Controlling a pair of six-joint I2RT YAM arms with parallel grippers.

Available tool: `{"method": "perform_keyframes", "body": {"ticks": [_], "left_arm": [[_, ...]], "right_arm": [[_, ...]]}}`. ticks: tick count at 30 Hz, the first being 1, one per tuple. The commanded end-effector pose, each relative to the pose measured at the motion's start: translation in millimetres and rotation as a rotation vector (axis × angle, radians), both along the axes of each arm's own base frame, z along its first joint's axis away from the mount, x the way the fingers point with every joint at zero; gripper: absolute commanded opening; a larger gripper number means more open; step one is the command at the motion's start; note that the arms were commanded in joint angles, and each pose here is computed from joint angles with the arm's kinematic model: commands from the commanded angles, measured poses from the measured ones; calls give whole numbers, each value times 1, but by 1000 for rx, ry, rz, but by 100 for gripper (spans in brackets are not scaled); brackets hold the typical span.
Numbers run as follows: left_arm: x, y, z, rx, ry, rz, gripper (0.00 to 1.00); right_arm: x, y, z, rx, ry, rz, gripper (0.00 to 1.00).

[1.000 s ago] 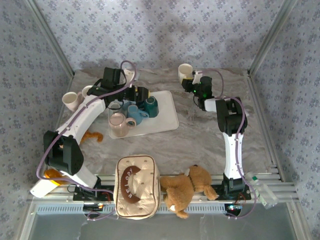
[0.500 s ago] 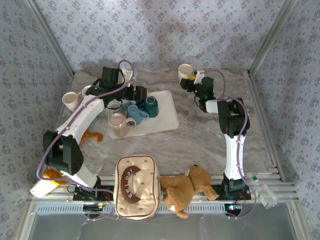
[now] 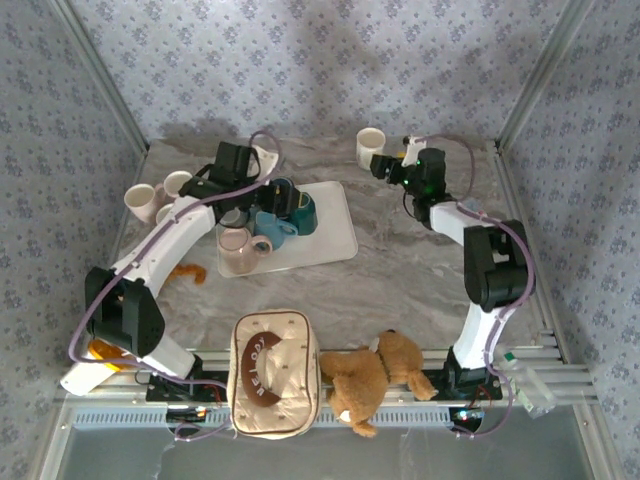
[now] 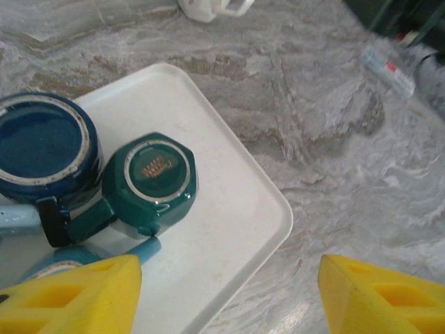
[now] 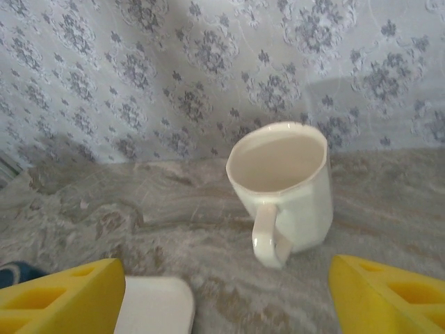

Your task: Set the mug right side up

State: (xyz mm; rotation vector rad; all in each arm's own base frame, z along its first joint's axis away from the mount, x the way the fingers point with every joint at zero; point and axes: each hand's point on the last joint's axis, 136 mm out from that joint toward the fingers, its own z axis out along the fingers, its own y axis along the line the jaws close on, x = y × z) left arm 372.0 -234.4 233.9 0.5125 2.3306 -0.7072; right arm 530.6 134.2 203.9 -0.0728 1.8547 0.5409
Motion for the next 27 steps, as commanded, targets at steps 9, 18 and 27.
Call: {"method": "perform_keyframes", "body": {"ticks": [9,18,27], "left_arm": [[18,-8,-20,196,75,115,75],[37,-12,-48,379,132,193,79],[53,-18,-73,467,156,222,89]], "right_arm": [[-109,-10,-18,-81,427,14,83],[-162,6,-2,115,537,146,86],[-181,1,2,179,531,181,87]]}}
